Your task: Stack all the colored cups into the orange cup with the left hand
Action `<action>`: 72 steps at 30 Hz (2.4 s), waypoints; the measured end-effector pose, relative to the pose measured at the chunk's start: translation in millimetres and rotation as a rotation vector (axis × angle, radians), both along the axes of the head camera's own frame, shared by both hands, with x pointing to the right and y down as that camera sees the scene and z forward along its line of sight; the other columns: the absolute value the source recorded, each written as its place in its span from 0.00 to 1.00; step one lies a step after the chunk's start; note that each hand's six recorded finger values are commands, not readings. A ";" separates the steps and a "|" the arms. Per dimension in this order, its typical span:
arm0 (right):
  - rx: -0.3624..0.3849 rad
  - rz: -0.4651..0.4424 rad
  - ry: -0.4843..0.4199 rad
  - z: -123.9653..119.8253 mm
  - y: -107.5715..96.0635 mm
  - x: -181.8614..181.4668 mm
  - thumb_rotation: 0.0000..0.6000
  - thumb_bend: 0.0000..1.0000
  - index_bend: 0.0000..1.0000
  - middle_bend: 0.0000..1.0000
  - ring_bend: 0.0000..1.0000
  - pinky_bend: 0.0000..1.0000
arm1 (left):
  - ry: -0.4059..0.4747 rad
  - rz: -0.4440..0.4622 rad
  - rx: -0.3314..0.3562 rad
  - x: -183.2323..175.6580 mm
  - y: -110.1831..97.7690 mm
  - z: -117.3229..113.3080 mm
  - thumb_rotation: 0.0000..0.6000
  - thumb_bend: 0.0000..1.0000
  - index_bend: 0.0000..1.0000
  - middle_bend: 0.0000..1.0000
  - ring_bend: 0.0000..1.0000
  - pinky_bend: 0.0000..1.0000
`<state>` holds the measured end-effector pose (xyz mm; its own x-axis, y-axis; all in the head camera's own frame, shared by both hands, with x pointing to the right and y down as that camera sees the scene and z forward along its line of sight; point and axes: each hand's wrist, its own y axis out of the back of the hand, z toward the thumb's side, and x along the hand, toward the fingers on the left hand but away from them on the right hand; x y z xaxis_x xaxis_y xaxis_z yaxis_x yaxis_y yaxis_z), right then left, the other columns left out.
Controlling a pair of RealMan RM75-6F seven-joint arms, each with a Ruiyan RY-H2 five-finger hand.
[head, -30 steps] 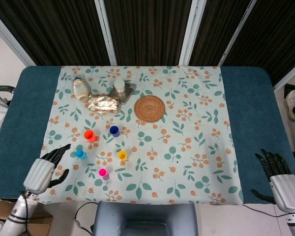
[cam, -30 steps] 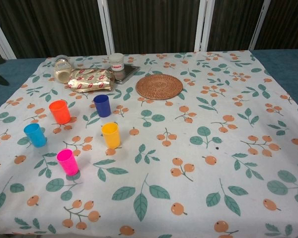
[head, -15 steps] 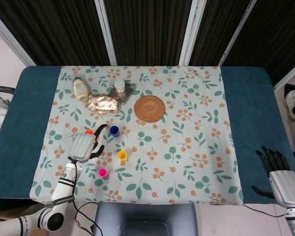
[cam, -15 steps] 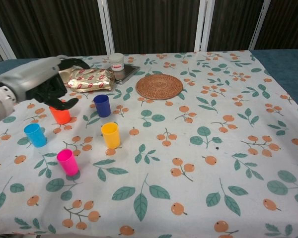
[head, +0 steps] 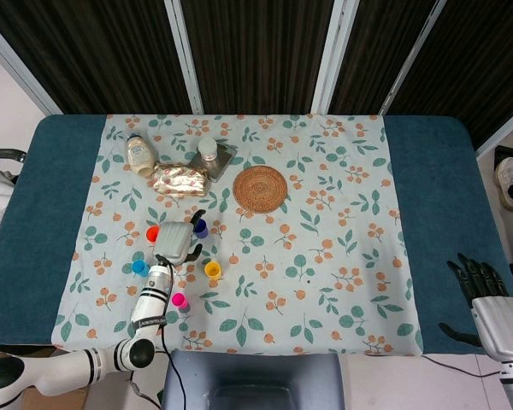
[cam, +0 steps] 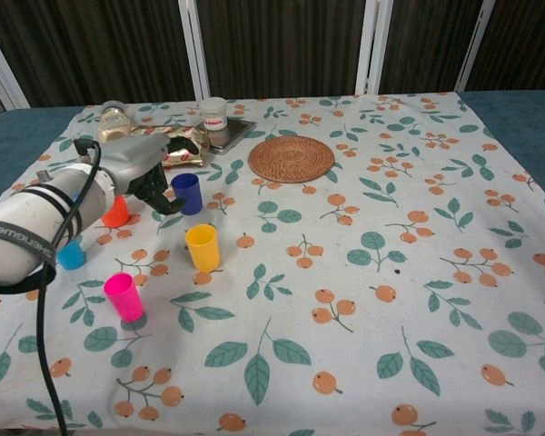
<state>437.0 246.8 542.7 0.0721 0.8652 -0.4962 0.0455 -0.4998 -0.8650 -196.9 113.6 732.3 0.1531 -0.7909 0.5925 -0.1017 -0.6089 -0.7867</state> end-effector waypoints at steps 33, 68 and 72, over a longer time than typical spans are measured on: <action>0.011 0.015 -0.003 -3.6 -1.9 3.6 1.00 0.19 0.00 0.00 0.00 0.00 | 0.014 -0.099 -0.061 -2.2 -12.5 36.1 1.00 0.36 0.37 1.00 1.00 1.00; 0.012 0.010 0.003 -1.7 -0.4 1.2 1.00 0.19 0.00 0.00 0.00 0.00 | -0.014 -0.103 0.070 -93.4 -3.7 -24.5 1.00 0.37 0.56 1.00 1.00 1.00; 0.013 0.009 0.001 -2.2 -0.1 0.6 1.00 0.18 0.00 0.00 0.00 0.00 | -0.018 -0.114 0.055 -100.0 -3.5 -17.2 1.00 0.38 0.56 1.00 1.00 1.00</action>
<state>437.6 246.7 540.6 0.0636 0.8724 -0.4846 0.0494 -0.4877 -0.8716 -296.8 110.1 715.1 0.0499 -0.8341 0.5494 -0.1534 -0.5499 -0.8210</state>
